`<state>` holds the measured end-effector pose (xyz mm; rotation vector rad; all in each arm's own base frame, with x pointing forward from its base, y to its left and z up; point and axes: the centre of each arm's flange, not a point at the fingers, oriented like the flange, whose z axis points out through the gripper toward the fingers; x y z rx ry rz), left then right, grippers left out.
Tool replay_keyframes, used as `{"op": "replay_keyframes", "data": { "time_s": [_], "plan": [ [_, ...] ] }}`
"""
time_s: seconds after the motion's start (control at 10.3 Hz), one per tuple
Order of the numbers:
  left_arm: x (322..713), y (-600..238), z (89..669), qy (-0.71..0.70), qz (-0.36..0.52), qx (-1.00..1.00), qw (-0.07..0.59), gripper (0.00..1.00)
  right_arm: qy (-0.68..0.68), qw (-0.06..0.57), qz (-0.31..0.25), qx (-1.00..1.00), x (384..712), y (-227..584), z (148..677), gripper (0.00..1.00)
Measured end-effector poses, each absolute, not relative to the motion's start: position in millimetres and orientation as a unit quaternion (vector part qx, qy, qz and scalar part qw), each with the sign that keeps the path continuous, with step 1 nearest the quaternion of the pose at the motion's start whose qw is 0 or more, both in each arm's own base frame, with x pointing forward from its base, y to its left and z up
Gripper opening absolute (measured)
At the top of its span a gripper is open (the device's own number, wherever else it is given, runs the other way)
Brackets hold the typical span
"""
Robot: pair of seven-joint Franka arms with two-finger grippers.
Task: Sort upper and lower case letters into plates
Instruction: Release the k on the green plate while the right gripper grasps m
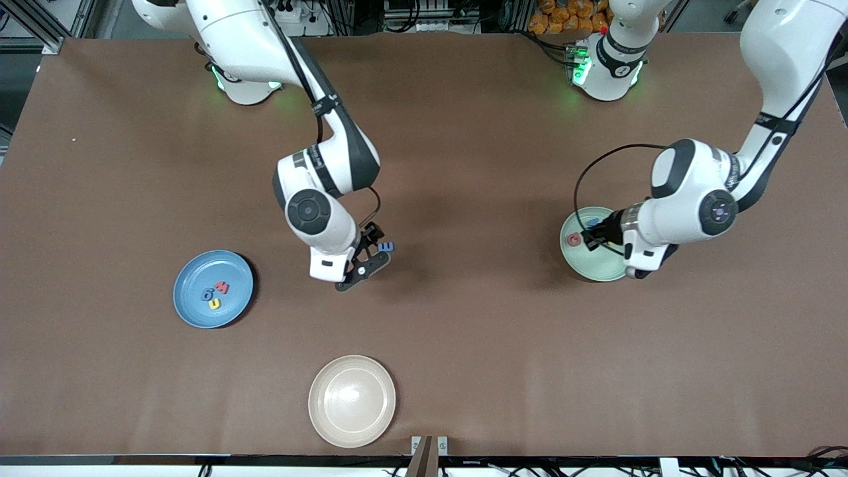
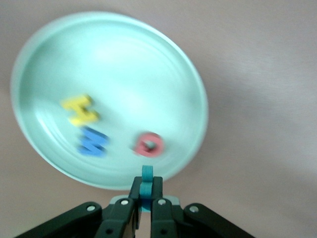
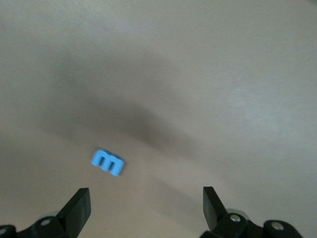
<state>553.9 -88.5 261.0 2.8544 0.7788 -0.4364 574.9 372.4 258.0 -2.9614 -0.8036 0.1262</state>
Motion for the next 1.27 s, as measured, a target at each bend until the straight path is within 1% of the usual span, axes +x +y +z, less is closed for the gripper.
{"op": "replay_keyframes", "data": {
  "time_s": [0.19,0.39,0.58,0.97,1.17,1.27],
  "plan": [
    [545.9,-60.3,249.3,0.192,-0.129,0.971,0.06,0.1,-0.219,0.028,0.037,-0.975,558.7,394.9,242.3,1.0],
    [531.7,-67.3,230.7,0.165,-0.099,0.98,0.054,0.1,-0.208,0.021,0.023,-0.978,550.6,396.4,217.8,1.0],
    [519.6,-73.0,219.5,0.151,-0.094,0.983,0.052,0.1,-0.198,0.017,0.016,-0.98,544.5,387.7,197.0,1.0],
    [509.8,-63.4,209.9,0.112,-0.087,0.99,0.016,0.1,-0.157,0.042,0.015,-0.987,527.5,406.2,181.3,1.0],
    [506.1,-47.5,205.3,0.119,-0.091,0.989,0.012,0.11,-0.134,0.041,0.008,-0.99,521.2,414.4,174.0,1.0],
    [505.7,-42.6,204.5,0.123,-0.091,0.988,0.012,0.21,-0.124,0.04,0.007,-0.991,519.5,416.2,171.5,1.0]
  ]
}}
